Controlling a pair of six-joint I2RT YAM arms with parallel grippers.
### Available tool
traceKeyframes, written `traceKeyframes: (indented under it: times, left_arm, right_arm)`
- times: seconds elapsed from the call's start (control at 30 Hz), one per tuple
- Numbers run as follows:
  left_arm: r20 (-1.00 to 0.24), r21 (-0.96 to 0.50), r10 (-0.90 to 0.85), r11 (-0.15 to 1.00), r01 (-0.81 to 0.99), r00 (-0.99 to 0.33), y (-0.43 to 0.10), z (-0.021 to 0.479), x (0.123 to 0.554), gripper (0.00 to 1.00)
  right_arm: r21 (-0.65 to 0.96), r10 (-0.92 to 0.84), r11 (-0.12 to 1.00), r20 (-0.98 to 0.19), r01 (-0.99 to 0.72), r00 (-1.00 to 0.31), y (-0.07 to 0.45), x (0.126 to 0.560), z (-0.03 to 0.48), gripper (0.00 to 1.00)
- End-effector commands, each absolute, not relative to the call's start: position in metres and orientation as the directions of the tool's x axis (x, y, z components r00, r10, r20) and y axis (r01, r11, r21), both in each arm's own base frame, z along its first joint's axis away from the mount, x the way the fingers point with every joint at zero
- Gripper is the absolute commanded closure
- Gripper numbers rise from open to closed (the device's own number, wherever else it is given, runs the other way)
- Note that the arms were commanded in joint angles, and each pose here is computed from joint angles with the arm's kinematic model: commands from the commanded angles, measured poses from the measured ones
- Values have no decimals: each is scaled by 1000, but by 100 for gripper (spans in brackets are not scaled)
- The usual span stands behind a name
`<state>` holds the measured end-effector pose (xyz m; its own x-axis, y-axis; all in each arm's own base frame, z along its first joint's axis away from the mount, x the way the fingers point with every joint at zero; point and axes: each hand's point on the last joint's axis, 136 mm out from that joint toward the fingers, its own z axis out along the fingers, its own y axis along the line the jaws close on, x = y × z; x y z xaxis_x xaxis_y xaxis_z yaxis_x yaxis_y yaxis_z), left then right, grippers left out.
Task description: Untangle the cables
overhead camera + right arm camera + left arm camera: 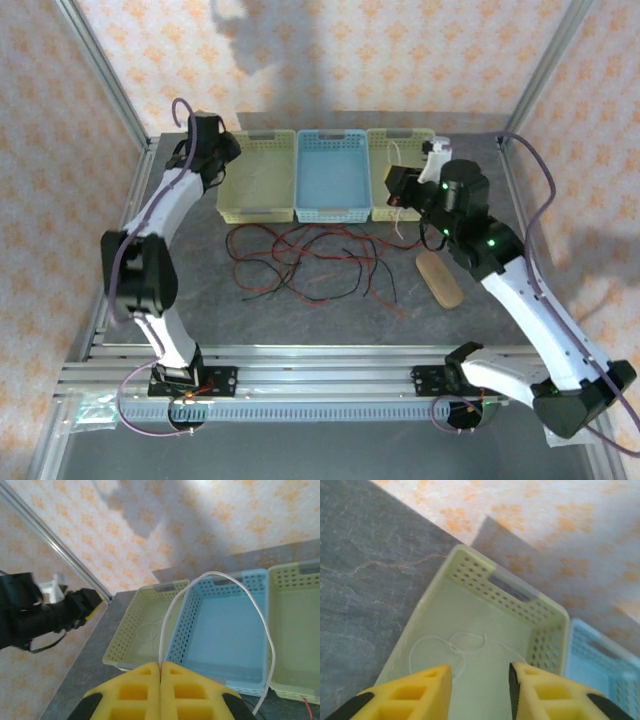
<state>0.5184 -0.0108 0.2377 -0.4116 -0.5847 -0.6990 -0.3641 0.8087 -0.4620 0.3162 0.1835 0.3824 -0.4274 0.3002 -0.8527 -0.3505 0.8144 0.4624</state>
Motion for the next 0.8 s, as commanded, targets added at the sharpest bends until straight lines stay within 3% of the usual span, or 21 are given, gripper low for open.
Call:
traceKeyframes:
  times: [0.0,0.07,0.3,0.47,0.77]
  left_arm:
    - [-777,-458,-543,835,-306,-319,-6,285,485,58]
    - [-785,-458,-541,835,-304,-302,-2,288,460,54]
    - [-782,-443,-535,838,-319,-321,3,279,389,19]
    - [-740,-508,-582,812,-287,-337,-6,269,355,3]
    - [-708,-441,-587,802,-403,-394,8,234,317,1]
  right_arm:
    - [453,276,793,-864,-409,-421,209,320,398,100]
    - [442,253,783,-869,-438,-425,232,325,400,100]
    - [444,210,727,-870,-524,-446,311,346,404,100]
    - [465,185,678,-858,-570,-480,364,360,402,100]
    - [508,217,678,-829,-532,-515,420,410,397,100]
